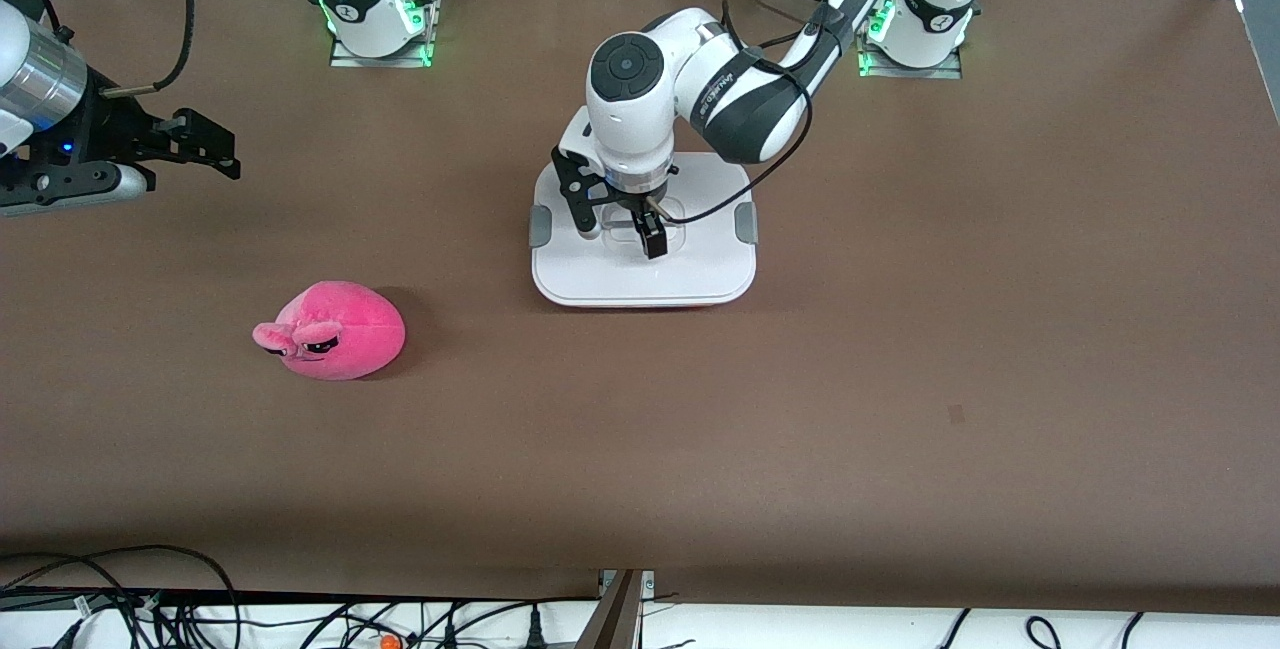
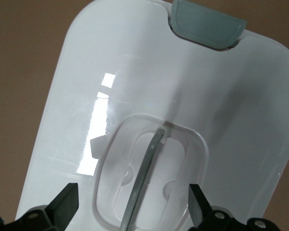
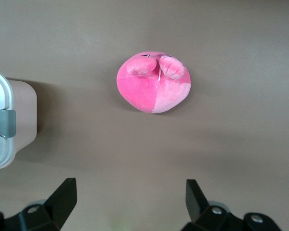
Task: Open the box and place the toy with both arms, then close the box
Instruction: 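Lower the left gripper and grasp the lid handle, then lift the white lid off the pink box with the left gripper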
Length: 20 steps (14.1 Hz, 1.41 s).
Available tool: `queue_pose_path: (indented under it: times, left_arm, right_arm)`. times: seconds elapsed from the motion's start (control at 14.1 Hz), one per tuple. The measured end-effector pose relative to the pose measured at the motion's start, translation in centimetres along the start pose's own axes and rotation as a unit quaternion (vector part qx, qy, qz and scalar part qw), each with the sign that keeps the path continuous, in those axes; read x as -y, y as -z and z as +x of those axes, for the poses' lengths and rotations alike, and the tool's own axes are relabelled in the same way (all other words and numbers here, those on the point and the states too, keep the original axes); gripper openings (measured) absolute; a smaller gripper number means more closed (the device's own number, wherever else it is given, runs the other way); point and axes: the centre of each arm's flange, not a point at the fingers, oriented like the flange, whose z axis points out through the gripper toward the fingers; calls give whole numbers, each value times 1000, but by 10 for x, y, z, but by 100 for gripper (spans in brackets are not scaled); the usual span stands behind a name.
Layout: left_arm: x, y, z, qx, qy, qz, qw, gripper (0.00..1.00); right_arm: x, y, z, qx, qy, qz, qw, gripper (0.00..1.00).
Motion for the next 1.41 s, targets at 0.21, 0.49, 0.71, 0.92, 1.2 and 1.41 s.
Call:
queue_pose_path:
  times: [0.21,0.49,0.71,0.92,1.2,1.41]
  left_arm:
    - [-8,-5,0,5,-6,-2,1000,100]
    - [-11,3,-2,11,-8,-5,1000,59]
    - [-20,12,-5,20,-13,-8,1000,33]
    - [-23,12,-5,22,-15,-8,1000,31]
    - [-23,11,-5,22,-15,-8,1000,13]
    - [-23,12,-5,22,-20,-8,1000,7]
  right_arm:
    - [0,0,0,0,0,0,1000,100]
    - [0,0,0,0,0,0,1000,100]
    - [0,0,0,0,0,0,1000,100]
    - [0,0,0,0,0,0,1000,100]
    - [0,0,0,0,0,0,1000,100]
    - [0,0,0,0,0,0,1000,100]
